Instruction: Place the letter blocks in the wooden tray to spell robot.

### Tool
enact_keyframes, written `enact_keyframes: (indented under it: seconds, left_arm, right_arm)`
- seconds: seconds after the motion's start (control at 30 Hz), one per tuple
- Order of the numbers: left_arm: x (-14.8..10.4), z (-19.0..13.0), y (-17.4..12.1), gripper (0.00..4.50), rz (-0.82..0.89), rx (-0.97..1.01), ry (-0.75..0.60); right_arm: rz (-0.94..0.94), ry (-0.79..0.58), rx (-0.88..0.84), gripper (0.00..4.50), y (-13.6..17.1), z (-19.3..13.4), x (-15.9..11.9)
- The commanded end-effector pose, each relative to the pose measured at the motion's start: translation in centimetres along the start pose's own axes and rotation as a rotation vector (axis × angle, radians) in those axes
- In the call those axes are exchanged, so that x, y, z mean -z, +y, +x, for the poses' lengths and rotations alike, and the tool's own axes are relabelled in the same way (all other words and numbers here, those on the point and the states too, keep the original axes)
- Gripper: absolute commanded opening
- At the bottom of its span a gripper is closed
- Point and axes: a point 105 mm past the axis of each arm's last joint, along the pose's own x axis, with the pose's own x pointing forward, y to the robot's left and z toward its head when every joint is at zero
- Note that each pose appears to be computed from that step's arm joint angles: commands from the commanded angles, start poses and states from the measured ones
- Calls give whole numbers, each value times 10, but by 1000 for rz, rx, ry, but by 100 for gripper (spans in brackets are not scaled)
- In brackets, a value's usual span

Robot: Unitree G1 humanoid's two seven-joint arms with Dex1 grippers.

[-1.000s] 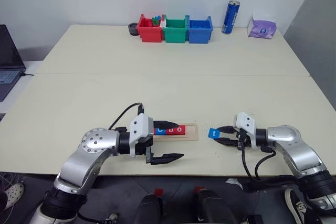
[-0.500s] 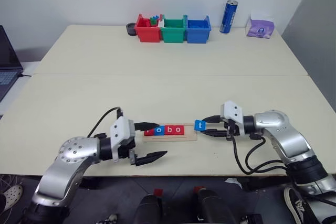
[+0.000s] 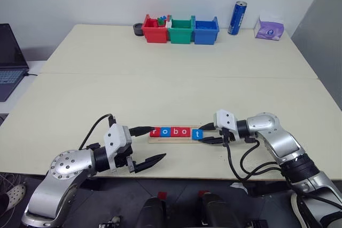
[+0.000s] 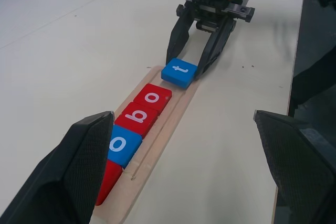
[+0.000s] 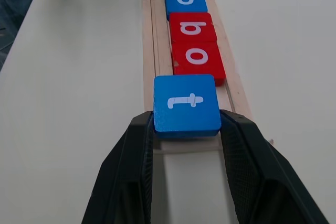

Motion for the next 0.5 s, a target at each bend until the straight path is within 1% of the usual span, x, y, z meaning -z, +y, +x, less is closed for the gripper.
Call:
enact_keyframes:
  seconds: [0.03,0.5]
  left_arm:
    - [-11,-1,-1,450,34,-2,-28]
    - [-13,3,-1,450,36,12,-31]
  right_arm:
    - [-53,-14,-2,146,-5,-1,-9]
    - [-71,2,17,146,-13,4,-7]
